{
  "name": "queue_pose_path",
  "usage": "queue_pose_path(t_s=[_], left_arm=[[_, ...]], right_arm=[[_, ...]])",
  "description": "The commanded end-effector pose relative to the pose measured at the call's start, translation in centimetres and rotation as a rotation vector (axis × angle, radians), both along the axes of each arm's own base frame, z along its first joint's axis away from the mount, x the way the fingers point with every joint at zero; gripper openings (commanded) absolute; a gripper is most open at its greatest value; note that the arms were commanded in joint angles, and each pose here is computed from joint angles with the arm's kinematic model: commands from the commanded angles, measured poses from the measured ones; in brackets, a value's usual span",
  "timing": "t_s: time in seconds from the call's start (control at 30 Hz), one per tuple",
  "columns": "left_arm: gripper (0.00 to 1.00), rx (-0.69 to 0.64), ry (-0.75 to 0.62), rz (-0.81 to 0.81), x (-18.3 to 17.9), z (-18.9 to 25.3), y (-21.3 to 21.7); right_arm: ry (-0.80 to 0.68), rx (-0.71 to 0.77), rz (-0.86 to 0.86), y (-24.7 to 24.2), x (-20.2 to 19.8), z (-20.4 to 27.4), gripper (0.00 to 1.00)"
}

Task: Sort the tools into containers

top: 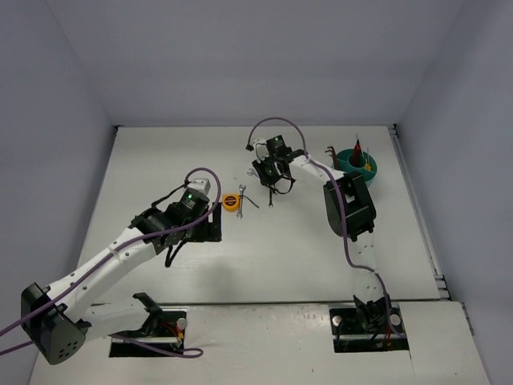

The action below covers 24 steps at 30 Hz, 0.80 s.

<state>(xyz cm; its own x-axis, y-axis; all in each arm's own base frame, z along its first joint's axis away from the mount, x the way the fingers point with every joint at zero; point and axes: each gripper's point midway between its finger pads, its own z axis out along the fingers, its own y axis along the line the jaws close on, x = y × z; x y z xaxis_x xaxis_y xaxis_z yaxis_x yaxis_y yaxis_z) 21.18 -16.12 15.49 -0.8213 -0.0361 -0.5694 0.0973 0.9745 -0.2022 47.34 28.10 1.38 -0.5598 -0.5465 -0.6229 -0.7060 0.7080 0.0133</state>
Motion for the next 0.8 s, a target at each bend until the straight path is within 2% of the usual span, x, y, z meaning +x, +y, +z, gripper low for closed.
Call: queue_pose_path(t_s=[0.0, 0.23, 0.47, 0.63, 0.77], left_arm=[[0.73, -0.032, -0.027, 0.01, 1.2, 1.0, -0.9], [0.73, -0.059, -0.02, -0.011, 2.0, 0.6, -2.3], [0.73, -0.08, -0.003, -0.038, 2.7, 0.2, -3.8], [0.73, -0.08, -0.004, -0.05, 3.0, 0.2, -4.1], [0.73, -0.081, -0.003, -0.056, 3.1, 0.3, -4.3]], right_arm=[[0.082, -0.071, -0.045, -2.2, -4.1, -0.4, 0.07], [0.168, -0.159, -0.187, -6.6, -10.1, -1.8, 0.02], [0.217, -0.17, -0.257, -8.4, -14.1, -1.9, 0.04], [0.222, -0.179, -0.27, -8.7, -14.6, -2.0, 0.12], [0.198, -0.156, -0.331, -8.1, -13.1, -1.2, 0.31]])
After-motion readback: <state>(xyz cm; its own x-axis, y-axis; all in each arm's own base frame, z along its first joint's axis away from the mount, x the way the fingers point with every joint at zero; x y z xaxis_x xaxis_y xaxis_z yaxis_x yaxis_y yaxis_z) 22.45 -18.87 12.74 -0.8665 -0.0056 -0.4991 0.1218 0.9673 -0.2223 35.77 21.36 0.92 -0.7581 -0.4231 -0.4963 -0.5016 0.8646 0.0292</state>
